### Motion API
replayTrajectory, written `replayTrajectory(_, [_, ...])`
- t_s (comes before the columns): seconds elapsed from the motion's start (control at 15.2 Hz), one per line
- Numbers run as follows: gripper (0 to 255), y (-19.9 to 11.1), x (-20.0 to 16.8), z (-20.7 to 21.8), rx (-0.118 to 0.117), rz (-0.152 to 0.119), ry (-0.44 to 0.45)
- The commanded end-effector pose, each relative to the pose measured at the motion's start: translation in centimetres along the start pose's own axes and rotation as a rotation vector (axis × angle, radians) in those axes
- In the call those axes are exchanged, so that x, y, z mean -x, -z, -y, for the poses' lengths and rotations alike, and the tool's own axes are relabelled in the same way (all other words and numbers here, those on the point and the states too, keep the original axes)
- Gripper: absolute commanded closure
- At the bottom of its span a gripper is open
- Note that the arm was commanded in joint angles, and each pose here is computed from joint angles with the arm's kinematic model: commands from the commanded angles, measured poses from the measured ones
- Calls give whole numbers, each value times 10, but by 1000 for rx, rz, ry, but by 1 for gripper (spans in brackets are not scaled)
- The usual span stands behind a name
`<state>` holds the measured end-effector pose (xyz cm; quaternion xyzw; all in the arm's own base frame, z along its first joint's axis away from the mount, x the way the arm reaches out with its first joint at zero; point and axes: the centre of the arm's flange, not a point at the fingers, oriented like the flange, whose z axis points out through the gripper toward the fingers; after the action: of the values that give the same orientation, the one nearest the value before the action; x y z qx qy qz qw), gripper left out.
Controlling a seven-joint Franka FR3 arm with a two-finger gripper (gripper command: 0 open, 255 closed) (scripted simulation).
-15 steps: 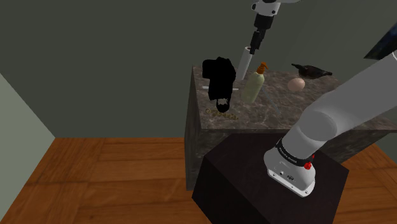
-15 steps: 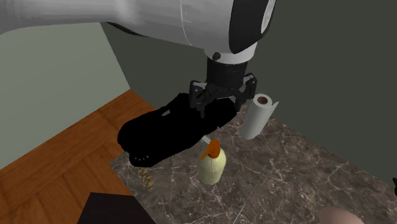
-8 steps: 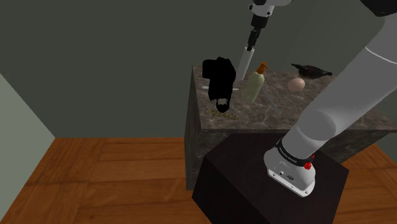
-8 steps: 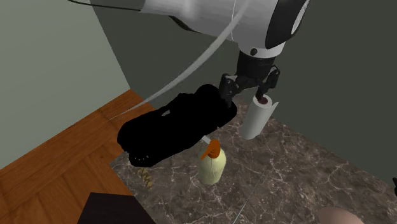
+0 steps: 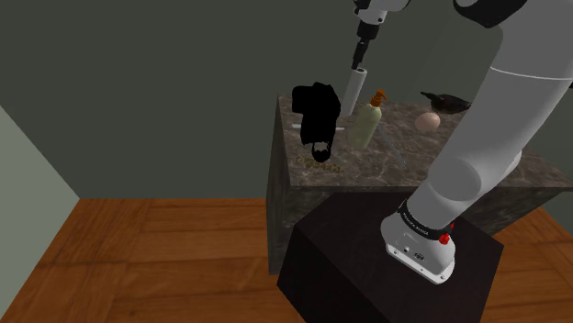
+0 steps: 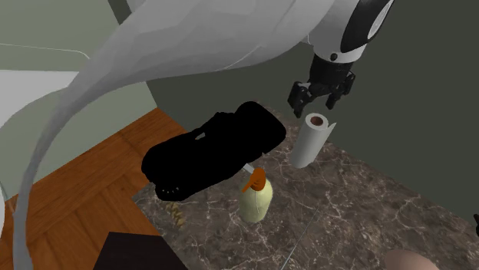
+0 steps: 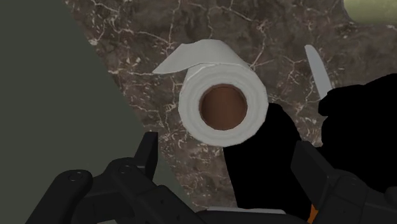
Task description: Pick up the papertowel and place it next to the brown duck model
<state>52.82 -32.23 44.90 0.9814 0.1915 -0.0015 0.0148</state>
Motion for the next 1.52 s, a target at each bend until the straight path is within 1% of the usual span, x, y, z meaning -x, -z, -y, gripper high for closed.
replayTrajectory(0.0, [0, -10, -1, -2, 1, -1, 2])
replayTrajectory(0.33, [0, -34, -1, -2, 1, -1, 2])
replayTrajectory(0.79, [0, -34, -1, -2, 1, -1, 2])
replayTrajectory(0.86, [255, -34, -1, -2, 1, -1, 2])
replayTrajectory(1.45, [255, -34, -1, -2, 1, -1, 2])
